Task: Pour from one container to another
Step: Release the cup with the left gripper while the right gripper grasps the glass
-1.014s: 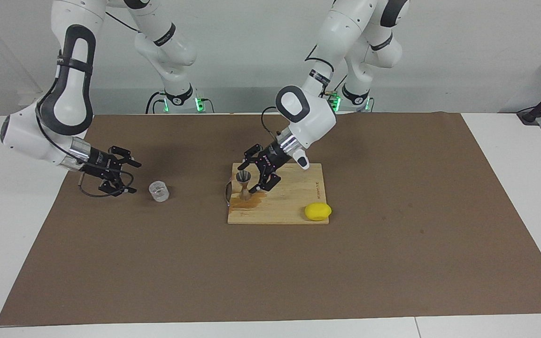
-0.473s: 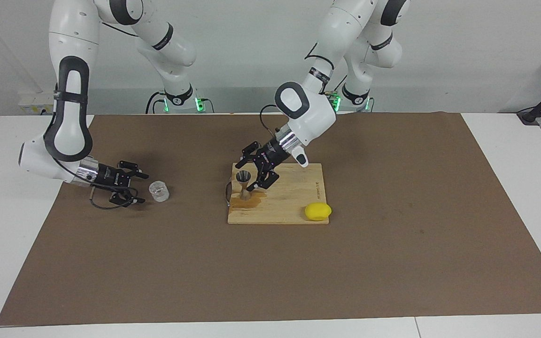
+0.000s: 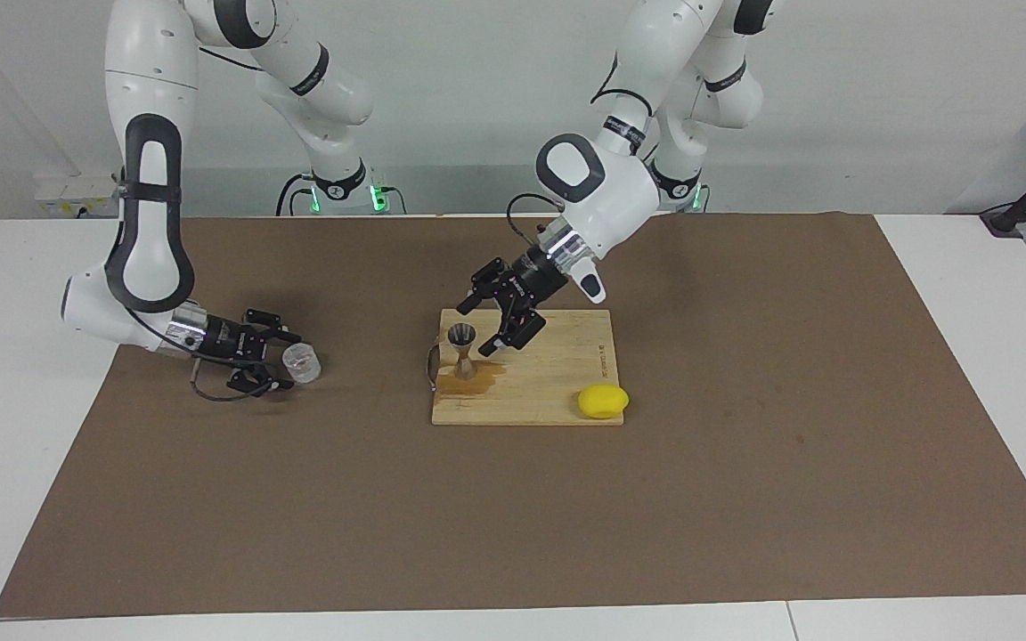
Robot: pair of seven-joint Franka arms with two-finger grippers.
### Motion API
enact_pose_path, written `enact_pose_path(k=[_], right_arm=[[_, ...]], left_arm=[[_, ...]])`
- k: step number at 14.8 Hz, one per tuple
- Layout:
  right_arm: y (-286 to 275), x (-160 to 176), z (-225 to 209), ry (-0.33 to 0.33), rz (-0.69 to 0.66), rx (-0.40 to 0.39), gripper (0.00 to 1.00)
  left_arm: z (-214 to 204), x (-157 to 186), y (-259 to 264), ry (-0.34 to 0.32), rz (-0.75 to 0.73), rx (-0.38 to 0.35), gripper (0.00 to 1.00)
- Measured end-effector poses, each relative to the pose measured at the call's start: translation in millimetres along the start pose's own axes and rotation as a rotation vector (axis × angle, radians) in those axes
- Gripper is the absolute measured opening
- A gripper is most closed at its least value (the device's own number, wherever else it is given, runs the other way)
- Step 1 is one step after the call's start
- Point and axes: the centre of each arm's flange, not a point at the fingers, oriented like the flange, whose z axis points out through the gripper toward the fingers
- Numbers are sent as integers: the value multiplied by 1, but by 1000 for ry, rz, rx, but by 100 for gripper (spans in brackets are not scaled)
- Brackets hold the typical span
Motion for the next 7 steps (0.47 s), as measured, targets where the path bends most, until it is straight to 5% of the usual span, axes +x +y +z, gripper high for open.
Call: enact_pose_path(k=[5,7], right_arm=[[-2,-4,6,11,-5,3,96],[-2,-4,6,11,-7,3,78]], left_arm=[[-66,22,79,92,140,-121,100],[-91,35,109,157,221,-157,100]])
